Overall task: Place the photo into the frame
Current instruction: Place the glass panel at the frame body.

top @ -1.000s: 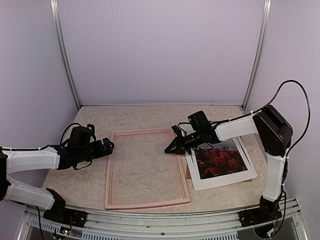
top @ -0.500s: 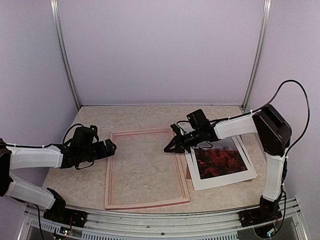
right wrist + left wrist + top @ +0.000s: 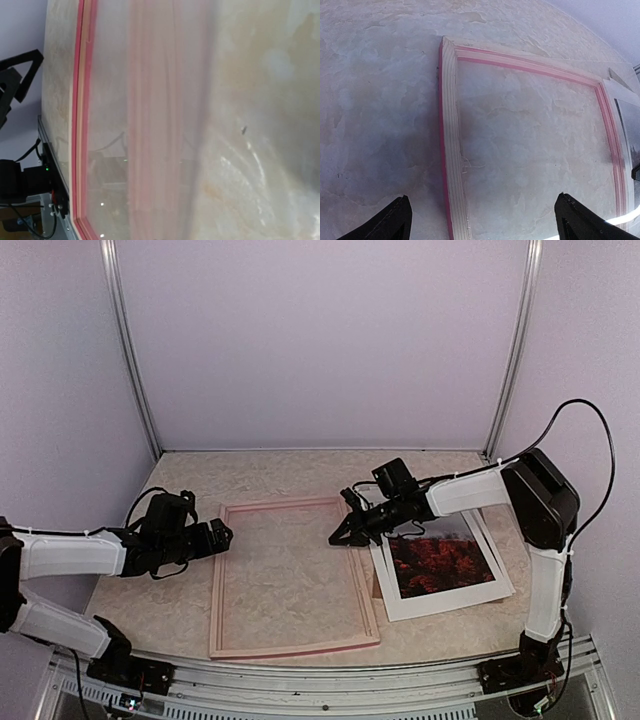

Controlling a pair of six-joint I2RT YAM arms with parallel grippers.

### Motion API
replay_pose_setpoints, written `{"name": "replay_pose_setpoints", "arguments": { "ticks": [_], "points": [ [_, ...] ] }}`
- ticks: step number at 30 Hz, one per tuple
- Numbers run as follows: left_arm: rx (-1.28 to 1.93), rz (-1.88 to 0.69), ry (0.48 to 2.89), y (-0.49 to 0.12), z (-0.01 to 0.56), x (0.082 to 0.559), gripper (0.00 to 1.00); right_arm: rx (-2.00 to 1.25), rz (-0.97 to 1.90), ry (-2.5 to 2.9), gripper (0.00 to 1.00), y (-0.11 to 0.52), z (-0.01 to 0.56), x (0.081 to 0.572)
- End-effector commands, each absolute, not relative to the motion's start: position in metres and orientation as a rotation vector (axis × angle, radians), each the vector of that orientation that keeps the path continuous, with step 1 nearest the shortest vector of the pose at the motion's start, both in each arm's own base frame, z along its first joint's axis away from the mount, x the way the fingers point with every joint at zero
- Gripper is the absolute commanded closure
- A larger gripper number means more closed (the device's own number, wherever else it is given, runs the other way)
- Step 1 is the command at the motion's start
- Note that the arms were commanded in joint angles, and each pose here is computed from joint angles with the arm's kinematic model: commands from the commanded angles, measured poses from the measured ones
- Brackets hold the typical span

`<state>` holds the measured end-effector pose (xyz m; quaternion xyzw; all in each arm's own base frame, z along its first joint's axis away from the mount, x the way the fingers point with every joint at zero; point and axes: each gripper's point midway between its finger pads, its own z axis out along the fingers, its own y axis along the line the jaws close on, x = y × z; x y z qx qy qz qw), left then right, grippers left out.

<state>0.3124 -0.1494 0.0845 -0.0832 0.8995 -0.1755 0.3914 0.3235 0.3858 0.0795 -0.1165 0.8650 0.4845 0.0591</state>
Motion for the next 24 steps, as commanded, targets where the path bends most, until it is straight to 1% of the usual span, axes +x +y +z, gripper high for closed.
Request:
{"name": "replay_pose_setpoints", "arguments": {
  "ticks": [1,24],
  "points": [
    [-0.187,-0.461,2.241,-0.1568,0.0993,0.3218,0.01,-0.352,1.446,2.621,1.00,0.3847,0.0748,0.3312],
    [-0.197,-0.443,2.240,-0.1544,0.0984,0.3226,0.01,-0.279,1.458,2.620,1.00,0.3863,0.0673,0.3312]
  ]
}}
